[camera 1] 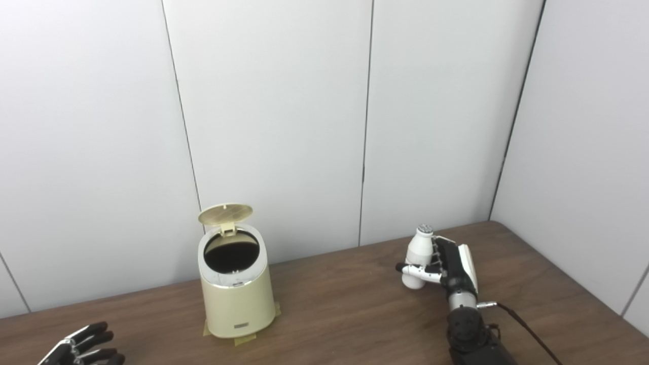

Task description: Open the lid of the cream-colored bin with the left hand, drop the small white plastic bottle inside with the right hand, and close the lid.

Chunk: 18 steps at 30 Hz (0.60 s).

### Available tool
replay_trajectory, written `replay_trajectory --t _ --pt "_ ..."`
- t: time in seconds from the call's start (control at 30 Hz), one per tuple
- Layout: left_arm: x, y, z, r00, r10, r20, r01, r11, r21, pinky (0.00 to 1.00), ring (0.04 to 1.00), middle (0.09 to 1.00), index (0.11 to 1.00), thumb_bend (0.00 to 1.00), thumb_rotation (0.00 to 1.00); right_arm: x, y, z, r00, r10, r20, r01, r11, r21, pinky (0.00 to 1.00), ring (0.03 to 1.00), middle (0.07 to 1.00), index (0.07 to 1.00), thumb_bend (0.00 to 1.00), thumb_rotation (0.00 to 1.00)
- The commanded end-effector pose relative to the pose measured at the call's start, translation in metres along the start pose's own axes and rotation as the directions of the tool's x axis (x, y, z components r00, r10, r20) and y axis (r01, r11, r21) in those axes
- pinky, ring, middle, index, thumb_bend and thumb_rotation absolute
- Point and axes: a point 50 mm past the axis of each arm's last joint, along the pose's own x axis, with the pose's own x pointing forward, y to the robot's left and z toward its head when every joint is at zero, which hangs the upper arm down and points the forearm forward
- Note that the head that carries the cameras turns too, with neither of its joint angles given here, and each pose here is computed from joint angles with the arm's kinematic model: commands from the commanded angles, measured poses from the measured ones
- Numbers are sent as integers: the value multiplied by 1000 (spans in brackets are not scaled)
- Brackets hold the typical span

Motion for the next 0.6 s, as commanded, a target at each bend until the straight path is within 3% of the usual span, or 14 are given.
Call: replay_trajectory --t 0.0,0.13,0.27,0.37,0.5,0.57 --pt "12 -2 23 995 -14 99 15 1000 -4 545 650 726 721 524 0 16 -9 38 990 -39 135 36 999 27 352 395 483 523 515 0" --pt "11 -6 27 997 -8 83 7 1000 13 572 679 756 747 489 0 6 -7 69 976 -15 218 5 999 45 360 392 481 539 513 0" --pt "11 -10 28 996 -11 87 9 999 31 586 687 764 766 467 0 -4 1 111 936 43 350 -63 997 45 330 392 482 535 513 0" --pt "11 -13 27 996 -15 91 13 1000 28 578 680 758 760 472 0 -15 6 140 923 98 372 -110 994 11 337 393 484 528 515 0" --pt "11 -17 26 996 -19 90 15 999 48 570 679 752 763 500 0 -27 17 176 856 200 476 -197 979 -58 334 387 486 540 513 0" --pt "11 -19 25 996 -23 92 18 999 50 567 677 751 763 511 0 -29 22 187 837 232 495 -217 972 -88 331 390 483 540 514 0"
